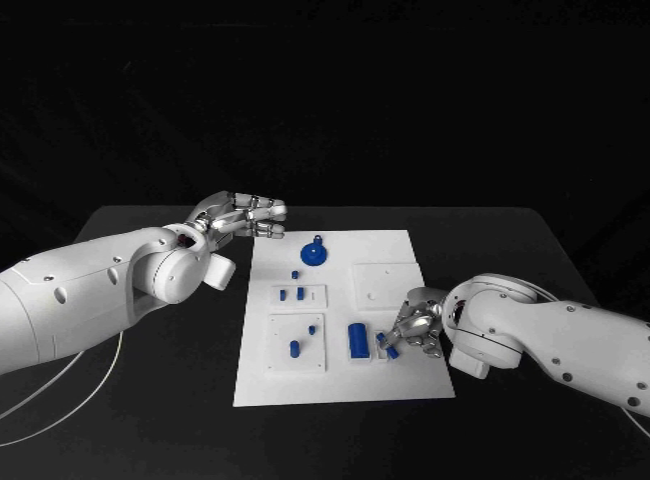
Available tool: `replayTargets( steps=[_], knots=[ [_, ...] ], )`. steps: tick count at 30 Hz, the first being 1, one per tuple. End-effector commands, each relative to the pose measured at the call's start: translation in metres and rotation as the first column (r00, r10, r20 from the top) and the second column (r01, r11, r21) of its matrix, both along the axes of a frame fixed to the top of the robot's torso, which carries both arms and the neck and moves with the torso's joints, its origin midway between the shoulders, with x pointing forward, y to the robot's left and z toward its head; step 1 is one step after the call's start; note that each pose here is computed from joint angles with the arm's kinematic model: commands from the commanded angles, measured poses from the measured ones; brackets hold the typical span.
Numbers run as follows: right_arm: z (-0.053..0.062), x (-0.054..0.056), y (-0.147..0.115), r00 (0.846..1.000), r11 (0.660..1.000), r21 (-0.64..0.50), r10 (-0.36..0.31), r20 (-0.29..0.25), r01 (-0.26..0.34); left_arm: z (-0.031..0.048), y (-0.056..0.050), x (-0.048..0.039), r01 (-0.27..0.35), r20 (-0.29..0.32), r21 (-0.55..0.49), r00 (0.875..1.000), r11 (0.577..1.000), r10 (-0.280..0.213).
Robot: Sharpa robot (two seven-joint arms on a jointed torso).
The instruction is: Assemble the parts on the task board
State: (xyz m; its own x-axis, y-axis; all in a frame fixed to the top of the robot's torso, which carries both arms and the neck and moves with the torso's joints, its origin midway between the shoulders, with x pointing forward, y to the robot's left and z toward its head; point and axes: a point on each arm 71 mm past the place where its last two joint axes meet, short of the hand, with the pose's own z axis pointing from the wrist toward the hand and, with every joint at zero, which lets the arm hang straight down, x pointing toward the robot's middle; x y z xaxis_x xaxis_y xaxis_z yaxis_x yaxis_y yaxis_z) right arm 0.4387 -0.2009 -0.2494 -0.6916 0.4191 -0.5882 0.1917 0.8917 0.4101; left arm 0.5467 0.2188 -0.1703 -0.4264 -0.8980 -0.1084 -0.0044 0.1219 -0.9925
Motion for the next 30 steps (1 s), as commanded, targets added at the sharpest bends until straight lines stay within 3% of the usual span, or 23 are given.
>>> replayTargets(
  steps=[1,10,30],
  knots=[
    [-0.0006,0.0014,-0.0006,1.0,0.999,-0.034,0.0,0.031,0.001,0.0009,-0.0028,-0.0008,0.019,0.003,-0.007,1.0,1.0,-0.019],
    [-0.0008,0.0021,0.0024,0.999,1.0,-0.027,0.001,0.041,0.0,0.0008,-0.0025,-0.0007,0.018,0.002,-0.005,1.0,1.0,-0.018],
    [-0.0052,0.0007,0.003,1.0,0.998,-0.057,0.03,-0.002,-0.03,0.0004,-0.0027,-0.0007,0.021,-0.003,-0.001,1.0,1.0,-0.021]
  ],
)
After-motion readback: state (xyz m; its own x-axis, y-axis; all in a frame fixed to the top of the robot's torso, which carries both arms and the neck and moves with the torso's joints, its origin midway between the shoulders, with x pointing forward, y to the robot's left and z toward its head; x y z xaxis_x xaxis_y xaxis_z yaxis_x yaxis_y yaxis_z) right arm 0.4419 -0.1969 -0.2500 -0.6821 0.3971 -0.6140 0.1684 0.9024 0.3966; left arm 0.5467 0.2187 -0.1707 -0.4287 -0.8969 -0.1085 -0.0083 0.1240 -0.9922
